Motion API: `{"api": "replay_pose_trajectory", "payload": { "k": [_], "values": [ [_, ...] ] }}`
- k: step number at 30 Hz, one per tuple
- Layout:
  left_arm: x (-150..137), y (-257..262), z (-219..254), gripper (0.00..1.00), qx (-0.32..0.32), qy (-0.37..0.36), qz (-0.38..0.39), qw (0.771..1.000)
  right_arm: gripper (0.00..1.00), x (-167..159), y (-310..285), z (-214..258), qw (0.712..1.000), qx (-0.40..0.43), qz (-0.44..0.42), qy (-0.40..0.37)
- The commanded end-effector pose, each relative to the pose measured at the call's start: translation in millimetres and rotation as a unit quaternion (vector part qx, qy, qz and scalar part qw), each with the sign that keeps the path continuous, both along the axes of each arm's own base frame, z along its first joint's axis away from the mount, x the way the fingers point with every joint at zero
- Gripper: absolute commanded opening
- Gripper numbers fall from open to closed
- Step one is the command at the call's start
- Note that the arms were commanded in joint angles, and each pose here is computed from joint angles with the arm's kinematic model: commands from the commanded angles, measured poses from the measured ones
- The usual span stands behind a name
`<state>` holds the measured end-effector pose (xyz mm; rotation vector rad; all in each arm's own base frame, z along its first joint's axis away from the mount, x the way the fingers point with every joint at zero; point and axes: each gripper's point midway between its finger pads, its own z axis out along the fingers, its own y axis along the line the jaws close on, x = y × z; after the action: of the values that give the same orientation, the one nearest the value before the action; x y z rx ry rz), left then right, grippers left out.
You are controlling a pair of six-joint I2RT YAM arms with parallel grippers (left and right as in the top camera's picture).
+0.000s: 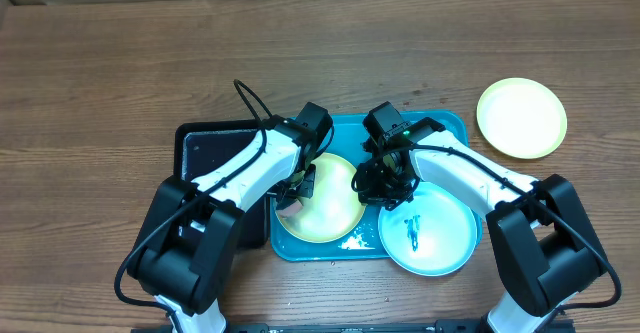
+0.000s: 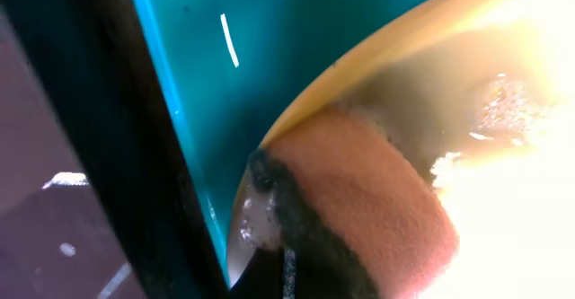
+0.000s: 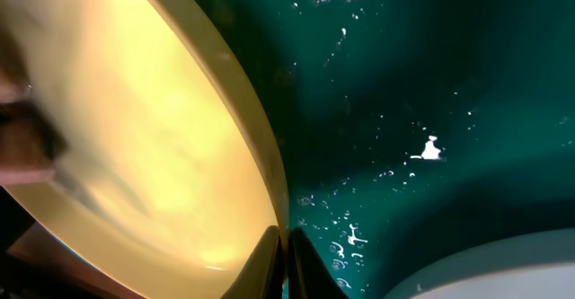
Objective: Clean dirty plates on tray and stack at the side
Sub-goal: 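Scrub the yellow plate with the sponge while the right gripper holds it, then return the sponge with the left gripper to the black tray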
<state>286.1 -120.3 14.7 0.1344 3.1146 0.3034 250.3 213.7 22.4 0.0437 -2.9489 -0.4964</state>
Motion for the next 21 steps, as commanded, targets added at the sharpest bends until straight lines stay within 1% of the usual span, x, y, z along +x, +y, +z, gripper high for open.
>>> {"api": "replay_pose_trajectory", "payload": {
  "k": [1,4,15,21],
  "values": [
    [23.0,29.7,10.8,0.04,0.072,-0.038,0.022,0.996,0.04,5.7,-11.2,2.5,1.000,-0.024,-0.002,-0.015],
    [32.4,31.8,22.7,0.04,0.086,-0.052,0.020,0.995,0.04,5.7,-11.1,2.5,1.000,-0.024,-0.002,-0.015],
    [46.8,22.5,62.3,0.04,0.075,-0.059,0.023,0.995,0.04,6.3,-10.8,2.5,1.000,-0.023,-0.002,-0.016],
    [43.8,7.2,90.2,0.04,0.034,-0.035,0.013,0.999,0.04,6.6,-10.6,2.6,1.000,-0.022,0.000,-0.017]
  ]
}}
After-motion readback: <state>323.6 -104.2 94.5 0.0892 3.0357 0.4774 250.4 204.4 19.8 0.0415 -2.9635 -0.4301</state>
